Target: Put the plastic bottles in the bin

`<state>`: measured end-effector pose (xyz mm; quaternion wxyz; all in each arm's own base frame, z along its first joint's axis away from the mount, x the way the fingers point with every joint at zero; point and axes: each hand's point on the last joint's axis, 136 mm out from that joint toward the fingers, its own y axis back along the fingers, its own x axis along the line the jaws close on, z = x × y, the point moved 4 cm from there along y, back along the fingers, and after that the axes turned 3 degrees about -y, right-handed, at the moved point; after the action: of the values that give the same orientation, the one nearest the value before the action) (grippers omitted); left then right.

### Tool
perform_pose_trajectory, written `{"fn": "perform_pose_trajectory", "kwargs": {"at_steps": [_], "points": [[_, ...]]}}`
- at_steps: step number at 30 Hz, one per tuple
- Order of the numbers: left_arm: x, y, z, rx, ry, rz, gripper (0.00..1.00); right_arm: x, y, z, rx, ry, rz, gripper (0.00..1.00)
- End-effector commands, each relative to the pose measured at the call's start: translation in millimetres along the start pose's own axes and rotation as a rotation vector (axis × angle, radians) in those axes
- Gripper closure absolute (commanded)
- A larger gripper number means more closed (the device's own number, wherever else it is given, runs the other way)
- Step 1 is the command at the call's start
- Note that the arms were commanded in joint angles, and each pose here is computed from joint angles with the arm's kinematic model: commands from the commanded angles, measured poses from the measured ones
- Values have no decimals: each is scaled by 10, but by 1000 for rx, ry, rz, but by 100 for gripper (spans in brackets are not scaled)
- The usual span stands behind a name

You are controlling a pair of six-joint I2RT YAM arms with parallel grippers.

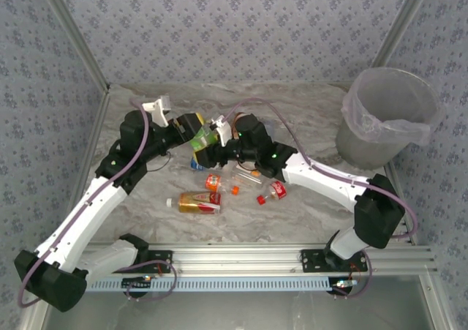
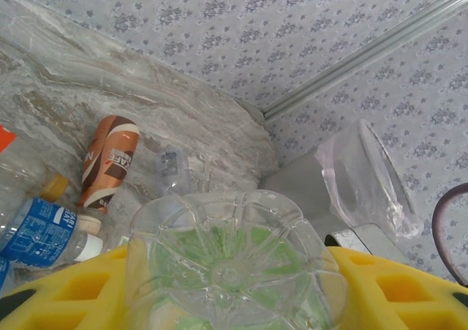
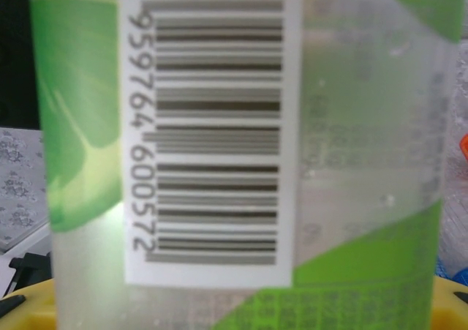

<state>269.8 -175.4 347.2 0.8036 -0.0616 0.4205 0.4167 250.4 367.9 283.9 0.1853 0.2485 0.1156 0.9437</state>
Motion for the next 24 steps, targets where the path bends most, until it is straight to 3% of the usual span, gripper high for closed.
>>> {"fn": "perform_pose_trajectory", "kwargs": {"at_steps": [1,4,5,9,13,17,24], "points": [[23,41,-5,-8,-15,25,57,-91,166,-41,15,38,-106,47],[65,67,9,-22,-12,61,8,-162,278,-42,26,46,-148,47],[84,82,27,-35,-16,78,1,-211,323,-54,38,43,-174,47],[253,188,112,-110,-42,216,1,-522,591,-70,119,19,-358,46],[621,365,170,-211,-61,469,0,-772,1107,97,164,26,-584,45],[958,429,69,-194,-107,641,0,-940,1768,326,155,14,-752,45],[1232,405,-168,-93,-62,626,1,-1341,2910,739,2,-26,-1068,45]]}}
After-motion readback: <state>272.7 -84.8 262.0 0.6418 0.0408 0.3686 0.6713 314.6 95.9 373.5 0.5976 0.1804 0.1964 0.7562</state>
